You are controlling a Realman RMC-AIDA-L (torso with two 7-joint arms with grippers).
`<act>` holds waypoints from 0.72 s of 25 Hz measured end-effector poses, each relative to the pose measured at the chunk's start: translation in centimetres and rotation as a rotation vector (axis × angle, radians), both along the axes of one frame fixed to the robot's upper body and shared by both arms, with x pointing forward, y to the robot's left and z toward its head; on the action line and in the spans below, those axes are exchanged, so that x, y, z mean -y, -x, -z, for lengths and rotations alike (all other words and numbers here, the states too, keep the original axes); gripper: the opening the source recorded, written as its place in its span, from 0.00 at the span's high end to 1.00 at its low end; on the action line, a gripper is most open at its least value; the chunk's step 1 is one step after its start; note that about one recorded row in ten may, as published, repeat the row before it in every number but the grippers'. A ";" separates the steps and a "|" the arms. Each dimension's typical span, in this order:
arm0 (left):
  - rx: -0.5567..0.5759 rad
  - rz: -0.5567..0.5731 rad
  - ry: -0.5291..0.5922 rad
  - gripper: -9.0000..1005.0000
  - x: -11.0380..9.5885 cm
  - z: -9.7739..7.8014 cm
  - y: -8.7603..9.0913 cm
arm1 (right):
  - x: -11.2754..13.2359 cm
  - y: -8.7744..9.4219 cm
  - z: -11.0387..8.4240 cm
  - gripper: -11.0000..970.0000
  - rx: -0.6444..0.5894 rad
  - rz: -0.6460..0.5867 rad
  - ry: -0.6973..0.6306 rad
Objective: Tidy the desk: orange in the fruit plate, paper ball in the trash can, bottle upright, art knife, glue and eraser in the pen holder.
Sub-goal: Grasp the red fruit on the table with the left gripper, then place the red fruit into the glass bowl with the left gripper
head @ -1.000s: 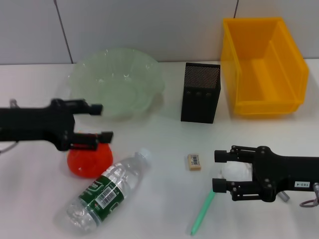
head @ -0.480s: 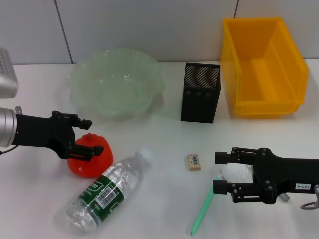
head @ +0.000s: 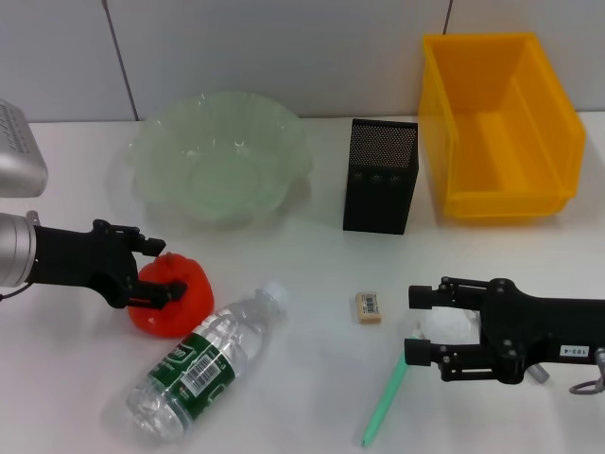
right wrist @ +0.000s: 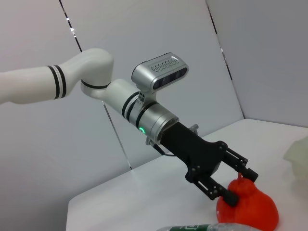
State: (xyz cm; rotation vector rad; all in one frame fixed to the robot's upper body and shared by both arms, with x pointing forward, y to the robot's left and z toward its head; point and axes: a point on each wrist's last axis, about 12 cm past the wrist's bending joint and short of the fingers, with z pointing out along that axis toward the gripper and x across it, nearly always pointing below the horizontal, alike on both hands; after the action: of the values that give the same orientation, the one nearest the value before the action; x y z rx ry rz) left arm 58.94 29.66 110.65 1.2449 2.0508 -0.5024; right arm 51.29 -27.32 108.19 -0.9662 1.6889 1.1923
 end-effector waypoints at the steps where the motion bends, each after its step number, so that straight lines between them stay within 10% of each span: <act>1: 0.002 -0.004 -0.001 0.33 0.0 0.0 0.0 | 0.0 0.0 0.0 0.18 0.000 0.000 0.000; 18: -0.010 0.001 0.044 0.76 -0.2 -0.9 0.2 | 0.1 0.1 0.1 0.19 0.000 0.006 0.002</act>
State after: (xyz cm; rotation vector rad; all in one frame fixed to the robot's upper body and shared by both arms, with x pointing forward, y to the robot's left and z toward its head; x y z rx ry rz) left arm 58.78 29.81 111.55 1.2198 2.0370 -0.5527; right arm 51.23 -27.45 108.13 -0.9616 1.6920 1.1874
